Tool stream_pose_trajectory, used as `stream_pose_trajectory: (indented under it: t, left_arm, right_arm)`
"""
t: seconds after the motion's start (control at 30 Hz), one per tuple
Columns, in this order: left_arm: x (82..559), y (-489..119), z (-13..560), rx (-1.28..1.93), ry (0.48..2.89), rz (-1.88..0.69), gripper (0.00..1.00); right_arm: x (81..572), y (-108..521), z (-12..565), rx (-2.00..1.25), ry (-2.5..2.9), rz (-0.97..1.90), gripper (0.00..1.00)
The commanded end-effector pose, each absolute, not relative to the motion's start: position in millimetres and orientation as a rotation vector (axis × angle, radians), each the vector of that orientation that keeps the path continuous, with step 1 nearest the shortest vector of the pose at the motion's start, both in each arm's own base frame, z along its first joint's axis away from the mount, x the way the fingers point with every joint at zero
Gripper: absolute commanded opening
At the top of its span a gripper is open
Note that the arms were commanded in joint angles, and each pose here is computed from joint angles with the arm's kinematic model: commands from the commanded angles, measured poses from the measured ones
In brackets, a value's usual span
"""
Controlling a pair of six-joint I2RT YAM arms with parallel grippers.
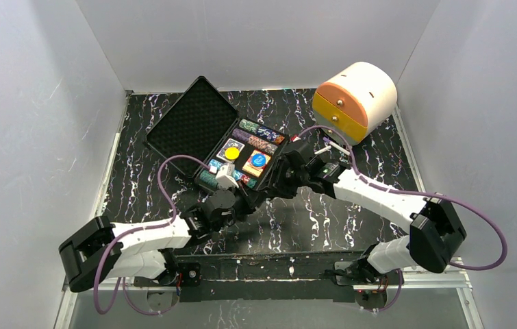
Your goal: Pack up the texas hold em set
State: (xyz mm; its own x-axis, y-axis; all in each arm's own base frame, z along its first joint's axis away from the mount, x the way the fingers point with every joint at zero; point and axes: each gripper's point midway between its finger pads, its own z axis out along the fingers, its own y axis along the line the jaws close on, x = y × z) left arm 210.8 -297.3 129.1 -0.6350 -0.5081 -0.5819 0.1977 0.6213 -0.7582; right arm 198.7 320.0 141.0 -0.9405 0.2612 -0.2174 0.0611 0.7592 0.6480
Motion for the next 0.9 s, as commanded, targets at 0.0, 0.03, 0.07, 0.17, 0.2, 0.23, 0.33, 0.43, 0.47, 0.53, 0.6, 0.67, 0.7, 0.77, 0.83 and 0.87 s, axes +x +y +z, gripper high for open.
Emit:
stream_pose_trajectory:
  t: [0.0,0.03,0.07,0.17,0.2,0.23,0.33,0.43,0.47,0.53,0.6,0.67,0.7,0.77,0.83,0.87]
  left_arm:
    - [229.3,-302.7,162.2,-0.17,1.893,-1.013,0.0]
    - [227.4,-305.1,161.4,-0.126,1.905,-1.004,0.0]
    - [226.3,-306.1,158.9,-0.079,1.926,-0.976,0.0]
    - [224.3,-288.5,132.5,0.05,2.071,-0.737,0.0]
    - [226.0,-283.9,134.6,0.08,2.075,-0.687,0.0]
    - [223.9,-273.0,128.6,0.124,2.113,-0.602,0.0]
    - [220.2,-253.4,129.0,0.301,2.158,-0.425,0.0]
    - [218.1,-239.8,124.4,0.441,2.243,-0.254,0.0]
    - [217.3,-235.0,121.2,0.471,2.27,-0.205,0.0]
    - [215.2,-229.7,117.4,0.502,2.297,-0.16,0.0]
    - [215.6,-225.4,115.9,0.498,2.301,-0.14,0.0]
    - [218.0,-221.0,113.2,0.494,2.306,-0.116,0.0]
    - [218.9,-218.6,110.9,0.495,2.315,-0.098,0.0]
    - [221.1,-213.9,107.4,0.491,2.328,-0.056,0.0]
    - [222.9,-212.2,105.3,0.491,2.333,-0.04,0.0]
    - [223.8,-211.8,104.2,0.491,2.334,-0.036,0.0]
  right_arm:
    - [196.1,308.2,150.6,0.221,2.656,1.0,0.62]
    - [200.2,304.1,154.3,0.213,2.634,0.988,0.72]
    - [205.1,299.2,159.1,0.206,2.605,0.968,0.8]
    - [219.4,279.1,177.1,0.209,2.509,0.904,0.9]
    - [224.7,271.3,181.5,0.225,2.482,0.884,0.92]
    - [229.5,262.6,184.9,0.249,2.455,0.863,0.92]
    - [236.0,241.8,184.7,0.309,2.418,0.841,0.92]
    - [237.5,230.7,179.5,0.343,2.413,0.834,0.92]
    - [236.9,229.2,176.7,0.349,2.421,0.835,0.92]
    - [237.2,227.2,171.8,0.36,2.435,0.832,0.92]
    - [233.5,231.0,168.8,0.348,2.463,0.856,0.92]
    - [232.7,231.9,165.8,0.346,2.478,0.856,0.92]
    - [232.6,232.1,165.0,0.347,2.481,0.855,0.91]
    - [232.5,232.5,163.6,0.348,2.485,0.857,0.91]
    - [232.6,232.4,162.6,0.35,2.487,0.857,0.91]
    - [232.3,232.7,162.3,0.348,2.488,0.858,0.91]
